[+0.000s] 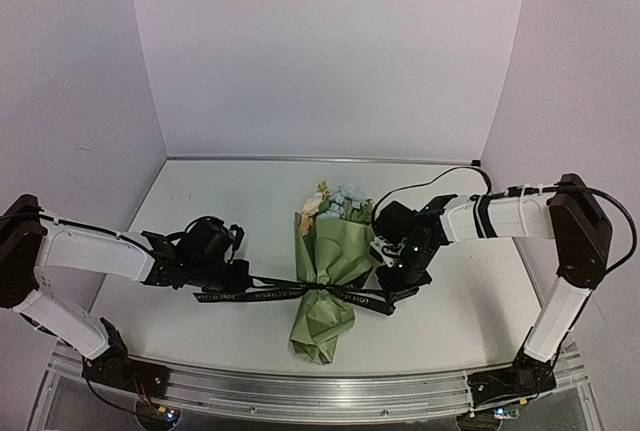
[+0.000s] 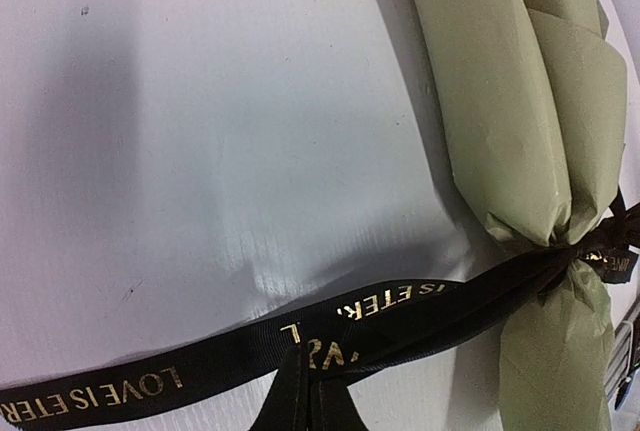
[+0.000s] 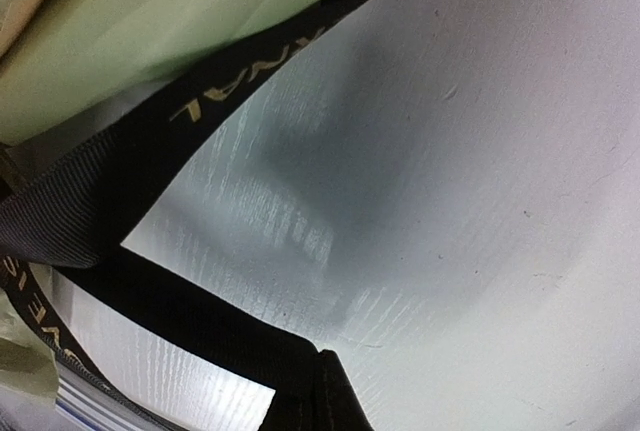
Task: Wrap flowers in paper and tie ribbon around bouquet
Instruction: Tie the half-tied ribbon around the folded bouquet.
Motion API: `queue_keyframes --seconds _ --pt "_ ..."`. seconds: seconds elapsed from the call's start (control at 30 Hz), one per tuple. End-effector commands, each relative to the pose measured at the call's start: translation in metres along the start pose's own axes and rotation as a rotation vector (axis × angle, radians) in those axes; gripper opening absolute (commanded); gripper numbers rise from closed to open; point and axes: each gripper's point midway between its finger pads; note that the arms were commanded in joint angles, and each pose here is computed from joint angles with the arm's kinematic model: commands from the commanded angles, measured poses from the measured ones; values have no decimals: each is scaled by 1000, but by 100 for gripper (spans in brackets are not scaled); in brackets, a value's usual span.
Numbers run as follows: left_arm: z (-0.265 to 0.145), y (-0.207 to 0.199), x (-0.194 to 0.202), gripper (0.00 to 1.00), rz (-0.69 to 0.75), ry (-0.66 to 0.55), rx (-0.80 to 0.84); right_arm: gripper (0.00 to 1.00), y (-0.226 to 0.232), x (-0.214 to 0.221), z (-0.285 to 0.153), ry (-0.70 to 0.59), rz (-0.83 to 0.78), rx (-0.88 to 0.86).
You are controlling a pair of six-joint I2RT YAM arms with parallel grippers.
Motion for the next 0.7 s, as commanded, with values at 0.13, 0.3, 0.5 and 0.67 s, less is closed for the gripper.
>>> queue_keyframes --seconds 0.13,0.3,0.5,0.67 --pt "3 53 12 0 -57 42 -187 0 -74 38 -14 141 89 242" --pt "8 18 0 0 21 24 -40 0 -50 32 -23 141 119 133" --pt "6 -15 -12 2 95 13 62 19 -19 33 -38 145 173 10" --pt "-1 -27 -22 41 117 -14 79 53 -9 37 -52 123 212 -37"
Point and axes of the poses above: each gripper's point midway between its finger pads, its own z axis out along the fingers, its own y axis along the line the jaws close on, x = y × z, and after that the axes turned 13 degrees about z, right-handed
